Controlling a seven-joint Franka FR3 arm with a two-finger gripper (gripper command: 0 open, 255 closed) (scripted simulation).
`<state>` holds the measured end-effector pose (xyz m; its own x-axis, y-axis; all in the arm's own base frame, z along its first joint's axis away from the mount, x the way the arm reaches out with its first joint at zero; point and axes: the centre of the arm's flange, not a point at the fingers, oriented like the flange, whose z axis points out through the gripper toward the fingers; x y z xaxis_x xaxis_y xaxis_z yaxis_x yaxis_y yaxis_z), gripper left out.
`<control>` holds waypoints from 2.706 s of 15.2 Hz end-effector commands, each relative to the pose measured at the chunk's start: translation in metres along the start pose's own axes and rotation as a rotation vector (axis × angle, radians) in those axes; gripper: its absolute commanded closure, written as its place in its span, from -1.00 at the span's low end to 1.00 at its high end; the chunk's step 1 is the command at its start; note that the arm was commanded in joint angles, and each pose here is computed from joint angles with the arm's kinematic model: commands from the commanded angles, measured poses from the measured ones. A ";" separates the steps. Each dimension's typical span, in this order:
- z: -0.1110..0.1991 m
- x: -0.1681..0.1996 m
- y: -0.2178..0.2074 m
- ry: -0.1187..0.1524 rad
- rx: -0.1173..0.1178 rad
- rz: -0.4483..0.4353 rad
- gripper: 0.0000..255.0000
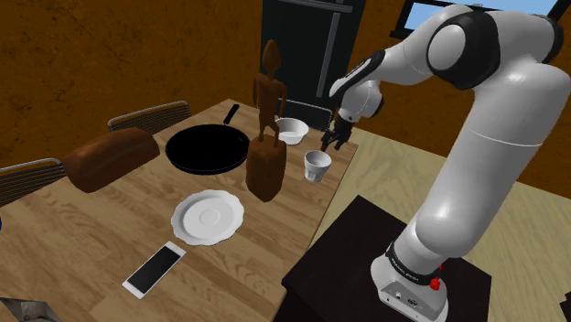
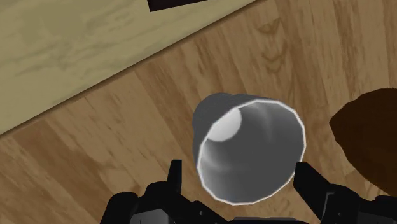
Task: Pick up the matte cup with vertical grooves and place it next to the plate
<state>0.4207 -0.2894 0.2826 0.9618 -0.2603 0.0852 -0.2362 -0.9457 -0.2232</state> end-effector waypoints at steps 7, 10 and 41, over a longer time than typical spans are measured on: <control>0.053 0.012 0.030 -0.005 0.009 0.009 -1.00; 0.072 0.012 0.030 -0.005 0.009 0.009 -1.00; 0.005 0.017 0.015 -0.005 0.009 0.009 1.00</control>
<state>0.4330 -0.3071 0.2698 0.9604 -0.2676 0.0779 -0.2434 -0.9415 -0.2330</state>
